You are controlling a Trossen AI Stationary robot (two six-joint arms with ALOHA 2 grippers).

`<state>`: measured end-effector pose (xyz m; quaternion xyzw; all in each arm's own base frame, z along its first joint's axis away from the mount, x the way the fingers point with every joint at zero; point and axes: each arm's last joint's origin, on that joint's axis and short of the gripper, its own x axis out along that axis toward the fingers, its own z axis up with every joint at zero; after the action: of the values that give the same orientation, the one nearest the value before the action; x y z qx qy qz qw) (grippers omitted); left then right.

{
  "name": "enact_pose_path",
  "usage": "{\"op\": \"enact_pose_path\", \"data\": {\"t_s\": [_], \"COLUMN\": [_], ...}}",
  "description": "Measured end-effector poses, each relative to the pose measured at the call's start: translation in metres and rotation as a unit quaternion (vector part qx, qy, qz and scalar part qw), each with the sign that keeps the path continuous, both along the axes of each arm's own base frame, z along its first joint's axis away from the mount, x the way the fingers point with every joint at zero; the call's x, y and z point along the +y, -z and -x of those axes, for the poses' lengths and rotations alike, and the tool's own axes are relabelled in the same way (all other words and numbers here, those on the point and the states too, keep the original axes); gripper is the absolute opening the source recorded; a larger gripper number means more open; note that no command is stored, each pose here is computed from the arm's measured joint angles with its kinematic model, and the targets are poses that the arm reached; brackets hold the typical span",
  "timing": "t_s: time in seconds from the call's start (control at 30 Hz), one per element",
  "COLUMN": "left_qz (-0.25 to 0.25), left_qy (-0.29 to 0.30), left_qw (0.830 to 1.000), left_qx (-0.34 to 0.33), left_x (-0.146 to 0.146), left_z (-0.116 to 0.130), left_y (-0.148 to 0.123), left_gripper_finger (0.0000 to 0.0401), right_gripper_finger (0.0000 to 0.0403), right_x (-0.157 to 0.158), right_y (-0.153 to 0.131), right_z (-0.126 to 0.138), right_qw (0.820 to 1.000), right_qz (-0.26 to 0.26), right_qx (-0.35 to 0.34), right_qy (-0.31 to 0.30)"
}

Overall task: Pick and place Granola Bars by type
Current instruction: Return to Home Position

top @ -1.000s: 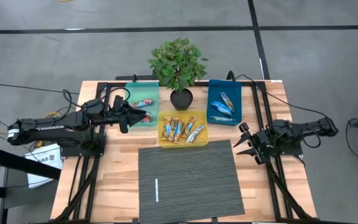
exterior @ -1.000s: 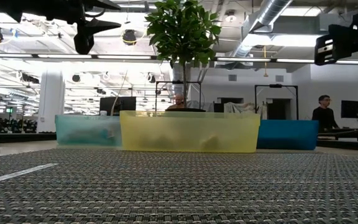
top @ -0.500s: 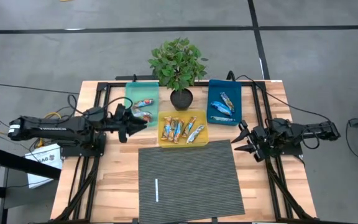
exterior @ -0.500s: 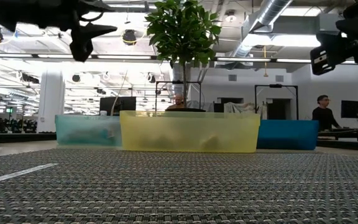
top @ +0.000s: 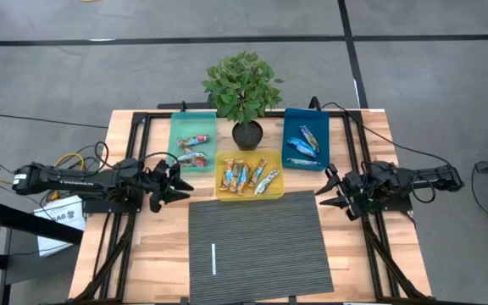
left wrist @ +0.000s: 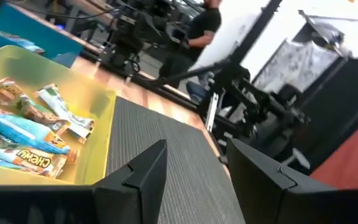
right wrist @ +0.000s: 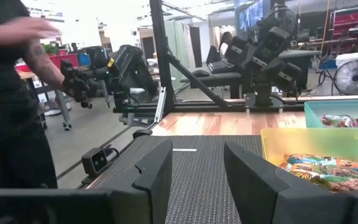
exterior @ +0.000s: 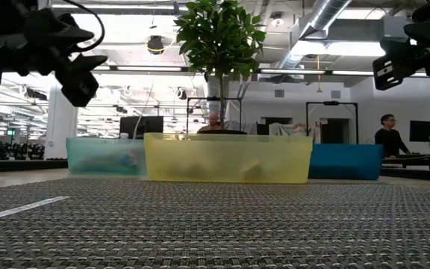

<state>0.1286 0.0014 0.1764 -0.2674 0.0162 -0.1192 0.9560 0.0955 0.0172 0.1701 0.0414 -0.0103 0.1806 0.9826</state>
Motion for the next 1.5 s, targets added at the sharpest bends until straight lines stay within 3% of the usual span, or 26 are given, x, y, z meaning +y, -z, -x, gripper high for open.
{"op": "enact_pose_path", "data": {"t_s": [0.43,0.7,0.9,1.1,1.23,1.5], "left_qz": [-0.125,-0.134,-0.137,-0.152,-0.153,-0.155], "left_qy": [0.034,0.056,0.055,-0.068,-0.039,-0.025], "left_qw": [0.987,0.979,0.979,0.982,0.986,0.986], "left_qx": [-0.092,-0.145,-0.139,-0.09,-0.05,-0.06], "left_x": [-0.011,-0.013,-0.013,-0.006,-0.007,-0.008], "left_z": [0.012,0.034,0.036,0.033,0.032,0.032], "left_y": [-0.007,-0.013,-0.011,-0.004,0.004,0.003], "left_gripper_finger": [0.016,0.016,0.016,0.016,0.016,0.016], "right_gripper_finger": [0.0137,0.0141,0.0139,0.0141,0.014,0.0138], "right_x": [0.0,0.0,0.0,0.0,0.0,0.0], "right_y": [0.0,0.0,0.0,0.001,0.001,0.001], "right_z": [0.0,0.0,0.0,-0.001,-0.001,-0.001], "right_qw": [1.0,1.0,1.0,1.0,1.0,1.0], "right_qz": [0.0,0.0,0.0,0.0,0.0,0.0], "right_qx": [0.0,0.0,0.002,0.005,0.005,0.005], "right_qy": [0.0,0.0,-0.002,-0.002,-0.002,-0.002]}}
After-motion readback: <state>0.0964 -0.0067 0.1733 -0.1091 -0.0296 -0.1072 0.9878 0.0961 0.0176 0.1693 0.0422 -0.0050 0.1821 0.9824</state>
